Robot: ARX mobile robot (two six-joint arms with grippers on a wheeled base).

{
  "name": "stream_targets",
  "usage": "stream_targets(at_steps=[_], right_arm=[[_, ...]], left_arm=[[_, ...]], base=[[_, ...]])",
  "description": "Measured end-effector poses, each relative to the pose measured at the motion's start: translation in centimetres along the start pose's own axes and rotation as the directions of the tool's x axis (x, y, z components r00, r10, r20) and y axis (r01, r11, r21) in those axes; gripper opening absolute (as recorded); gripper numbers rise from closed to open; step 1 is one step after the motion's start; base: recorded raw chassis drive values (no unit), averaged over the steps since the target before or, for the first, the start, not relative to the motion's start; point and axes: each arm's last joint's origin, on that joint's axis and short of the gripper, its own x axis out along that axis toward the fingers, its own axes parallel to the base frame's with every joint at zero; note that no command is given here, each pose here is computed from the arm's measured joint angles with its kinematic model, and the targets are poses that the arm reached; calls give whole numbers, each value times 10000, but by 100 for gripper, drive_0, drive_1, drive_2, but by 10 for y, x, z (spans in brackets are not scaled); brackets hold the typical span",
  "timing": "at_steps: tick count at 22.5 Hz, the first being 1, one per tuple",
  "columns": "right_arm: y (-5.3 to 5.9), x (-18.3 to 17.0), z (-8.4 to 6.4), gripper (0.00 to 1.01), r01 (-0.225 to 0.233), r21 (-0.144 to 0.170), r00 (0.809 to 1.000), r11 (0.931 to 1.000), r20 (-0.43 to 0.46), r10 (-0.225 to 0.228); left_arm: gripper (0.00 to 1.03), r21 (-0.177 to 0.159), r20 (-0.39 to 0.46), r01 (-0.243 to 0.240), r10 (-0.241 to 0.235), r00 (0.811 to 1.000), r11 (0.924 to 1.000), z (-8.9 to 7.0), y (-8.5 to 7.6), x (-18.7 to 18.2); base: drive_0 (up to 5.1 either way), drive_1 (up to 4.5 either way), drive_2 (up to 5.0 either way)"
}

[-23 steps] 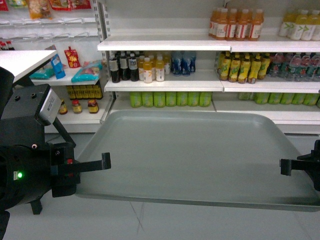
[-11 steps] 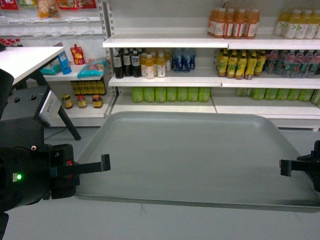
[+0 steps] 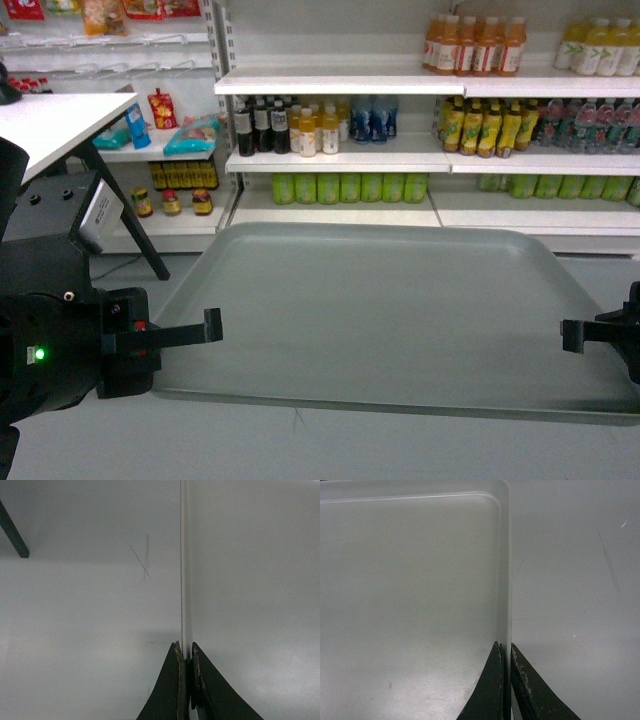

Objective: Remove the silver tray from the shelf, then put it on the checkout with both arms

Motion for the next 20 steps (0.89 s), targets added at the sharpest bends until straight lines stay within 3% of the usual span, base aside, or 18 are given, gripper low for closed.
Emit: stream_targets(at_steps=[20], right_arm=[[0, 0, 0, 3, -10, -5, 10000, 10000, 26, 10]], left_arm=[[3, 6, -44, -37, 37, 10000, 10000, 0, 0, 0]], base=[[-500, 244, 244]])
